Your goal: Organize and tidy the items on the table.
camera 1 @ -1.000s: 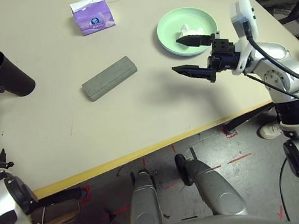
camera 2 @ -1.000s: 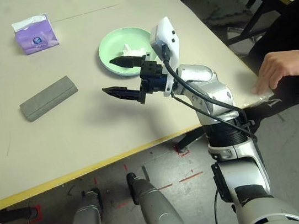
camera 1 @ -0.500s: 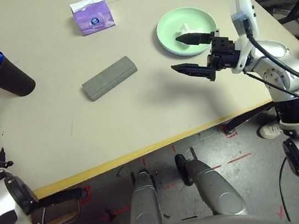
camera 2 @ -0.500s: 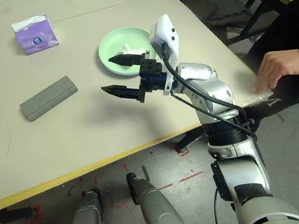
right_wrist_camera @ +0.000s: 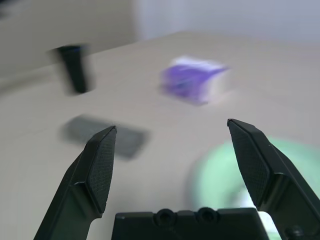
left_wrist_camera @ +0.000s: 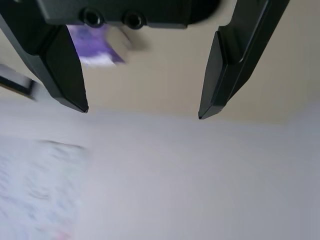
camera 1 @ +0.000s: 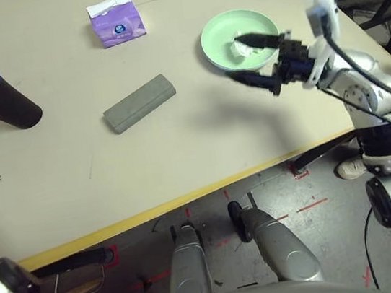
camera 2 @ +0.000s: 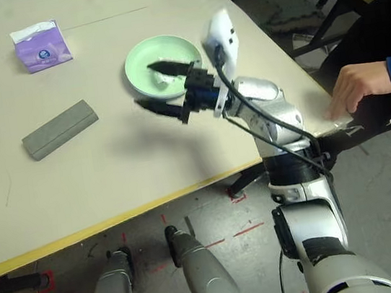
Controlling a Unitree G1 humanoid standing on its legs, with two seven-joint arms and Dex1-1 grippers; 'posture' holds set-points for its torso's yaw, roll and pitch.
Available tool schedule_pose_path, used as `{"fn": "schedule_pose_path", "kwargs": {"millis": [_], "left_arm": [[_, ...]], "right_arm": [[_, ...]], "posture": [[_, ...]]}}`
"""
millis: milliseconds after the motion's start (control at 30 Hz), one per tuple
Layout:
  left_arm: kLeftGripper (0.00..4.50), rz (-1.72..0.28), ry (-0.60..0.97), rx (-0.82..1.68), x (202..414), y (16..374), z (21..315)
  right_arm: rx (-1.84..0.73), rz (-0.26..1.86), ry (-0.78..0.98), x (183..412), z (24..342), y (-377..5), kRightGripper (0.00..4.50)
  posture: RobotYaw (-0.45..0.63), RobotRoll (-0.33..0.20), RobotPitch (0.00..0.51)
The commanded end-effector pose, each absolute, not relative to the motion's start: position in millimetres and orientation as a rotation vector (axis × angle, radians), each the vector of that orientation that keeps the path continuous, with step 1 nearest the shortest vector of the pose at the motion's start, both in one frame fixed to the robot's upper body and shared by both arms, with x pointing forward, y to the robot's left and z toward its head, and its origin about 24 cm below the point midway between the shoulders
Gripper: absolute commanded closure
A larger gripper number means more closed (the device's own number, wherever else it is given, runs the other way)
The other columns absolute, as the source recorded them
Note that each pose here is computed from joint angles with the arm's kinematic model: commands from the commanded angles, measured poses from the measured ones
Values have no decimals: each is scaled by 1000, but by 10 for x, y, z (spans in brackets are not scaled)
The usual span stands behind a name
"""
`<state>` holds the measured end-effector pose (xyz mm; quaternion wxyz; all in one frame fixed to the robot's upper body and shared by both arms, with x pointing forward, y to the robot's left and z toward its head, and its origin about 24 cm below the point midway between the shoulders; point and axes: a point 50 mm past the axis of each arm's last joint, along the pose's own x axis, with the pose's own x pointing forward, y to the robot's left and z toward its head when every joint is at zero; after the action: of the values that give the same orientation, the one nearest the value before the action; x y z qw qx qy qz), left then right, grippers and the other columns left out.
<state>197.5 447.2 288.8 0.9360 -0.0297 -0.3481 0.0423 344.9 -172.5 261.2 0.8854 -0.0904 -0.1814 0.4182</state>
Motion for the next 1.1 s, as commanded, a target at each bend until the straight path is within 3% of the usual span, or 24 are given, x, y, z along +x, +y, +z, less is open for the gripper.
{"fn": "schedule_pose_path", "kwargs": {"millis": [33, 267, 500, 900, 1100], "left_arm": [[24, 221, -669, -44, 1811, 4629, 2755], [24, 312, -604, -28, 1730, 4667, 2459], [24, 352, -541, -30, 1743, 4639, 2196], [24, 314, -167, 81, 1800, 4473, 1523], [24, 283, -128, 126, 1824, 4481, 1515]], "right_arm": [[-209, 626, -298, 3500, 2427, -2150, 0], [-235, 337, -176, 3395, 1948, -2563, 0], [-200, 146, -190, 3337, 1827, -2701, 0], [-161, 79, -231, 3280, 1757, -2631, 0], [-162, 82, -230, 3279, 1740, -2614, 0]], "posture": [[-87, 0, 330], [-100, 0, 339], [-102, 0, 336], [-103, 0, 333], [-101, 0, 336]]}}
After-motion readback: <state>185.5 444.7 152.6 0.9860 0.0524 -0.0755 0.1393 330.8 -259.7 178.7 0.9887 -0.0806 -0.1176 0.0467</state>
